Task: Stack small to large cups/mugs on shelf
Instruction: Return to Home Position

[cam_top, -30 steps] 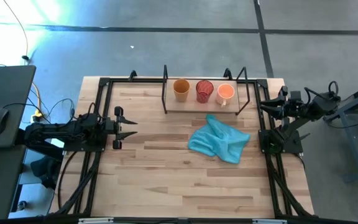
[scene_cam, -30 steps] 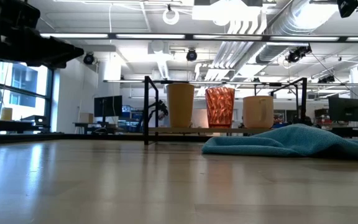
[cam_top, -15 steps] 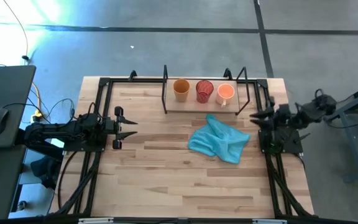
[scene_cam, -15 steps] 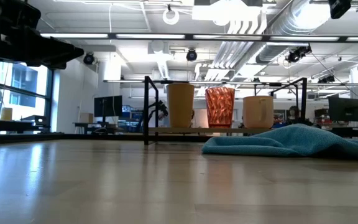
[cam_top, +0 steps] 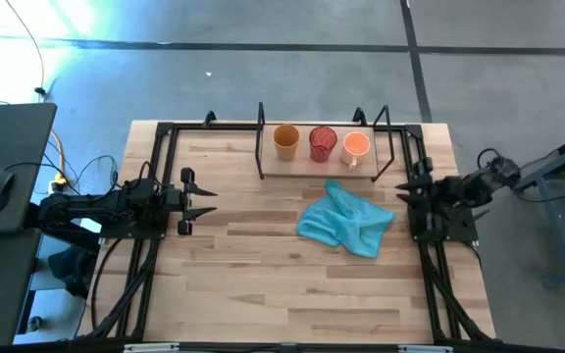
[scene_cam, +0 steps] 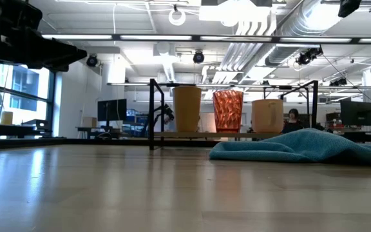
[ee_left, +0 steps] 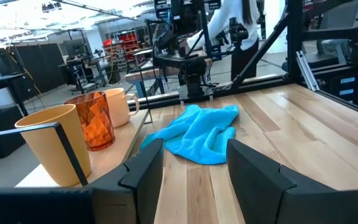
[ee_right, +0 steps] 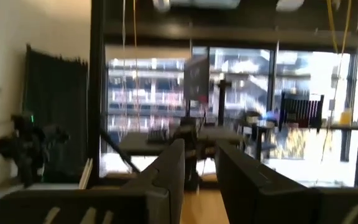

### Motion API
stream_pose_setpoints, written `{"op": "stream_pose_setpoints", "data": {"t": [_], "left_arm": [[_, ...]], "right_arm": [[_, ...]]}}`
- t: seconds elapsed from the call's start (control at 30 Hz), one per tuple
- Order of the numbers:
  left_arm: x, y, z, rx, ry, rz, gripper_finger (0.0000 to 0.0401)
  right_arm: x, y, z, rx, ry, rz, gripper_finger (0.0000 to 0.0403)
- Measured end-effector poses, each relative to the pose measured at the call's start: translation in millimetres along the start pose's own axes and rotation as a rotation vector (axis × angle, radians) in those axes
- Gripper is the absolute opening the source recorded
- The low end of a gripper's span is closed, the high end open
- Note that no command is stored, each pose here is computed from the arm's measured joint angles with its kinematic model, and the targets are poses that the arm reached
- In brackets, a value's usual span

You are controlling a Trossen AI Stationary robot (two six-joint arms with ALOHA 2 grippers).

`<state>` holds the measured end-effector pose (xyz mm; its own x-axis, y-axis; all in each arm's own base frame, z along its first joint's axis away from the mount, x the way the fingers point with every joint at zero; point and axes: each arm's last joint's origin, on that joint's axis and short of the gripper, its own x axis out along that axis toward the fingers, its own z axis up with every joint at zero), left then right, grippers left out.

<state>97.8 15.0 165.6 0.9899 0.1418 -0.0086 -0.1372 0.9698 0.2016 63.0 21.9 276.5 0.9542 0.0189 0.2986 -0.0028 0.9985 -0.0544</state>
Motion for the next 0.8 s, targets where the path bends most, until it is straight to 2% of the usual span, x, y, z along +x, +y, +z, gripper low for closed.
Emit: {"op": "stream_pose_setpoints", "data": {"t": [0.1, 0.53, 0.63, 0.8], "left_arm": [[0.0, 0.0, 0.0, 0.000, 0.000, 0.000, 0.0166], [-0.1, 0.2, 0.1, 0.000, -0.001, 0.004, 0.0166], [0.0, 0.2, 0.1, 0.000, -0.001, 0.005, 0.0166], [0.0, 0.2, 0.1, 0.000, 0.000, 0.005, 0.0166]], "right_arm": [[-9.6, -6.8, 6.7, -0.003, -0.058, -0.012, 0.0078], [-22.0, -21.9, 38.4, -0.122, 0.025, -0.019, 0.0078], [-26.3, -26.5, 47.1, -0.102, 0.035, -0.024, 0.0078], [-27.1, -26.6, 45.9, -0.062, 0.057, -0.019, 0.0078]]}}
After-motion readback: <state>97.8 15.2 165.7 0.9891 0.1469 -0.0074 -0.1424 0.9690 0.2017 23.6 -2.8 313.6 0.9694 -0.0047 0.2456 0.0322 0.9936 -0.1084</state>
